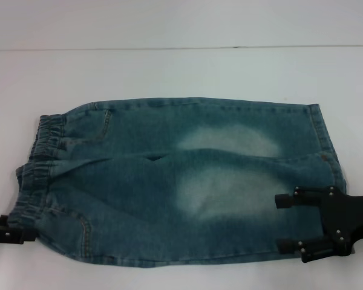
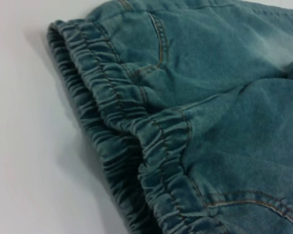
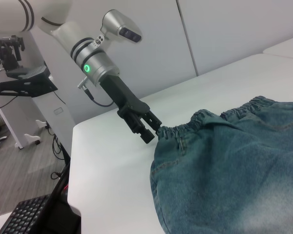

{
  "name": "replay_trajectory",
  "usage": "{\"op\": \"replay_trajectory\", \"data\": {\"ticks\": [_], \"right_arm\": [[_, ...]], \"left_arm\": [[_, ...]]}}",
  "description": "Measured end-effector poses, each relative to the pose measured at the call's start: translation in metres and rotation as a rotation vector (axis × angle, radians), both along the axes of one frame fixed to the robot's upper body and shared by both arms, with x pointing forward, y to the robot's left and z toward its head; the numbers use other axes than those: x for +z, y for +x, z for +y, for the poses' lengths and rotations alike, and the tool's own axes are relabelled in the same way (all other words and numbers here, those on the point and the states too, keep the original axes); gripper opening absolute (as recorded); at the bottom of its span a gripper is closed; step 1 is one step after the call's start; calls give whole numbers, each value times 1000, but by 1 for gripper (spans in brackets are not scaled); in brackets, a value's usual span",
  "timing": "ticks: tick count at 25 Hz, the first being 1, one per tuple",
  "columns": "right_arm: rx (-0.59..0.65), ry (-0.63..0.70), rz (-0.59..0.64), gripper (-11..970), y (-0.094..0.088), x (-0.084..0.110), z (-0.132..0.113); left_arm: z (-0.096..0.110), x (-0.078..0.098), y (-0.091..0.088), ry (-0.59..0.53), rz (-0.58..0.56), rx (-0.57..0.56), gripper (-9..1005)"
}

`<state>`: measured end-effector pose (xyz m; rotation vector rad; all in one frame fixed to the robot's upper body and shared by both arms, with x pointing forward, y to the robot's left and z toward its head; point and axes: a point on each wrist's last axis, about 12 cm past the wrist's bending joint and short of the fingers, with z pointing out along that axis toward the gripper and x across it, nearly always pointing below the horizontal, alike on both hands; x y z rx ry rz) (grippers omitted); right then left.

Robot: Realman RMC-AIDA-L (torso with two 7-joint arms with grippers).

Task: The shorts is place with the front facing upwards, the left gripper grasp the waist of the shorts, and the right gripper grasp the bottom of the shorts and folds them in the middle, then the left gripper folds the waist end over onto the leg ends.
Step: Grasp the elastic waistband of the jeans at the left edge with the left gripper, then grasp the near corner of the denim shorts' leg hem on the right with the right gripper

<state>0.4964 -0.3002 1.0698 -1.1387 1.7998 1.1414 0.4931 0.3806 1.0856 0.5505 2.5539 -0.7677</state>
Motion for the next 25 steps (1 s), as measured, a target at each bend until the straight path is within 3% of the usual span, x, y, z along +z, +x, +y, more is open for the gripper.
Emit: {"op": "replay_trajectory", "data": {"ticks": [8,11,21,25], "right_arm": [[5,1,3,950,0,0,1],[6,3,6,950,0,-1,2],[-4,5,16,949,1,1,-1],[-52,12,74,949,11,12,-9]], "left_arm": [[-14,-2,4,-1,-23,-57,744],[-17,-1,7,-2,-32,-69,540],[-22,4,12,-14,-38,-100,296],[-27,11,18,-36,-34,-118,145]]}}
